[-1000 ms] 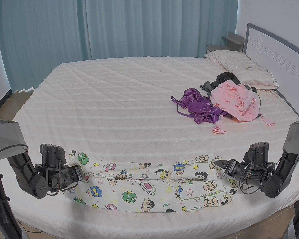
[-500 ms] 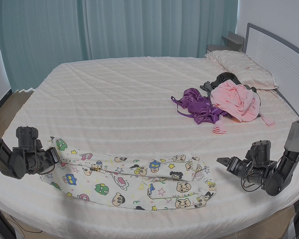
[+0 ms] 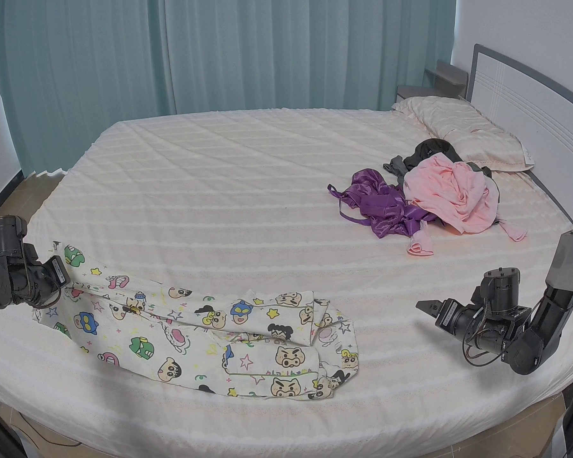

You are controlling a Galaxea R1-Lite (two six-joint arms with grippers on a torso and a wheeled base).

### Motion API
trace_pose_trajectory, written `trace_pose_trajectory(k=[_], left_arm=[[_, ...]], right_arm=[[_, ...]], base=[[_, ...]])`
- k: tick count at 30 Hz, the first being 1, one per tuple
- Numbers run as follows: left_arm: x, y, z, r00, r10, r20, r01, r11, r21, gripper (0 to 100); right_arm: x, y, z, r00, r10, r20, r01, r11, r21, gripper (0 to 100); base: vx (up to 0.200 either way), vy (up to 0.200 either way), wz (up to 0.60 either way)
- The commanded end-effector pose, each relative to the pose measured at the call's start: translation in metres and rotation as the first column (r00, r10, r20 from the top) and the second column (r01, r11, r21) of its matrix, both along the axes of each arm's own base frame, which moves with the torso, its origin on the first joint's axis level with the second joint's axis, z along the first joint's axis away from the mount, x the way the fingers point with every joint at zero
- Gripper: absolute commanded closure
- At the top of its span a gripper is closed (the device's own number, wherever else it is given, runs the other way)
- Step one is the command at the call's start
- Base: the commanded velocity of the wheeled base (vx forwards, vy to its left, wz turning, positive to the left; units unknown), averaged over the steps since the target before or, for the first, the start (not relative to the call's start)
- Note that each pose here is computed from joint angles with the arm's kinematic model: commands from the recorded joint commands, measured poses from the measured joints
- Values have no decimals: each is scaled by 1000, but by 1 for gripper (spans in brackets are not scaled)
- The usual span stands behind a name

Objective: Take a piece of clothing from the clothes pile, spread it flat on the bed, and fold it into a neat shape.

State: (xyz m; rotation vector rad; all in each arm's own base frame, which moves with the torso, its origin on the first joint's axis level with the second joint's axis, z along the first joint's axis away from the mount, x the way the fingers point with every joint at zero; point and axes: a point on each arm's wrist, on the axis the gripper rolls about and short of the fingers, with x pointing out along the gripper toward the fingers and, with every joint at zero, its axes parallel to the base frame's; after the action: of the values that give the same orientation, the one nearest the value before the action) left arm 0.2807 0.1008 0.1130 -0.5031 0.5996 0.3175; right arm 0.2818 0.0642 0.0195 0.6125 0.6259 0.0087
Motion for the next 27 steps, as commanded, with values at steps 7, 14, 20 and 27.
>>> trace_pose_trajectory(k=[7,14,20,27], left_arm=[[0,-94,24,996,-88,24,87,994,62,100],[-14,-193,25,966,-256,31,254,966,57,100],[-18,-263,11,928,-373,0,372,928,28,100],[-9,-337,-20,907,-420,-28,421,907,24,100]], right_arm=[[-1,2,0,1000,8,1,-8,1000,1,0],[-2,5,0,1000,17,0,-17,1000,0,0],[-3,10,0,999,35,0,-35,999,0,0],[-3,10,-1,999,37,-5,-37,999,-1,0]], base=[[0,0,0],[0,0,0],[0,0,0],[0,0,0]])
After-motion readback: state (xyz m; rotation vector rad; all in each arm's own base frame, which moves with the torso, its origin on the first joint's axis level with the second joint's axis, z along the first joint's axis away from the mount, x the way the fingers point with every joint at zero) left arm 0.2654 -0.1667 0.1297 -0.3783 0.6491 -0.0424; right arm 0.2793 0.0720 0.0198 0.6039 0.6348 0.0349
